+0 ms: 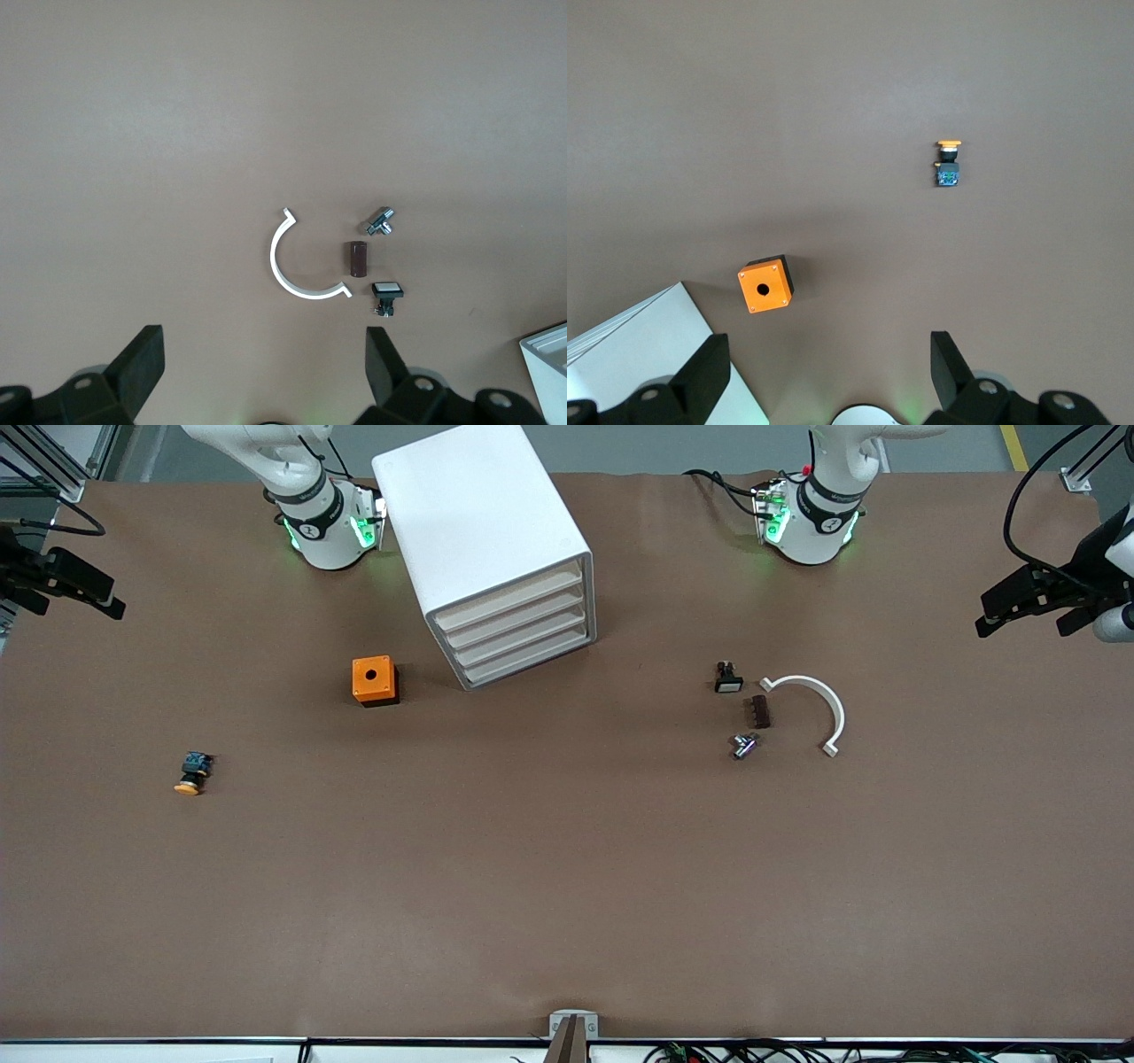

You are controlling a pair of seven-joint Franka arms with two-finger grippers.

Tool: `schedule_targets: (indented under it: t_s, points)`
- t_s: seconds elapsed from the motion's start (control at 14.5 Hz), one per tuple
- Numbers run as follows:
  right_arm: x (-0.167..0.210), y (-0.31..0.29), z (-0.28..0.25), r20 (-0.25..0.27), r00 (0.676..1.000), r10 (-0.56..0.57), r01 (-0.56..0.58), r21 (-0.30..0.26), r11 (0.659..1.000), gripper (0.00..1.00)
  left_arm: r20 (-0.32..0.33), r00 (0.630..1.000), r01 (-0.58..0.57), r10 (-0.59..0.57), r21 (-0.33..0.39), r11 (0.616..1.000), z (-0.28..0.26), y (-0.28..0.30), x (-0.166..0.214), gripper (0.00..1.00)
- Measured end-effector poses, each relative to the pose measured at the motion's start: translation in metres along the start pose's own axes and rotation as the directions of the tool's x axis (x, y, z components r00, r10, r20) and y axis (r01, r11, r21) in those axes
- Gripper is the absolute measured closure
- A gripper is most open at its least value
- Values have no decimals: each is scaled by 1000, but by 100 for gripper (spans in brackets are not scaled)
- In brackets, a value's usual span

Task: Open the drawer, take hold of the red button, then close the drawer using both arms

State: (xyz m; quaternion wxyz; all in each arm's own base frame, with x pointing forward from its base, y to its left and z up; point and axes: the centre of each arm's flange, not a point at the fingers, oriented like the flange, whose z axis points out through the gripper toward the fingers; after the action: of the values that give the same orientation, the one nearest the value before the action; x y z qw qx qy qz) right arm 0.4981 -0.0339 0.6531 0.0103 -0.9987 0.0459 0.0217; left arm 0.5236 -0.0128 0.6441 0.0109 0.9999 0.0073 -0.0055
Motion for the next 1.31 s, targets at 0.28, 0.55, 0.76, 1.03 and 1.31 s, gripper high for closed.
schedule_targets:
  t_s: [0.28, 0.55, 0.76, 1.03, 1.31]
  points:
    - [4, 0, -2, -32, 999, -2, 2, -18, 1000, 0, 0, 1000, 0, 0, 0, 1000, 0, 0, 0, 0]
    - [4, 0, -3, -36, 999, -2, 2, -19, 1000, 0, 20, 1000, 3, -3, 1, 1000, 10, 0, 5, 0]
    - [4, 0, -2, -36, 999, -2, 2, -19, 1000, 0, 65, 998, 3, -3, 5, 1000, 33, 1, 15, 0]
    - [4, 0, -2, -35, 999, -2, 2, -19, 1000, 0, 168, 986, -25, 22, 13, 1000, 93, 18, 41, 0]
    - [4, 0, -2, -34, 999, -2, 2, -19, 1000, 0, 234, 972, -3, -5, 35, 999, 157, 52, 66, 0]
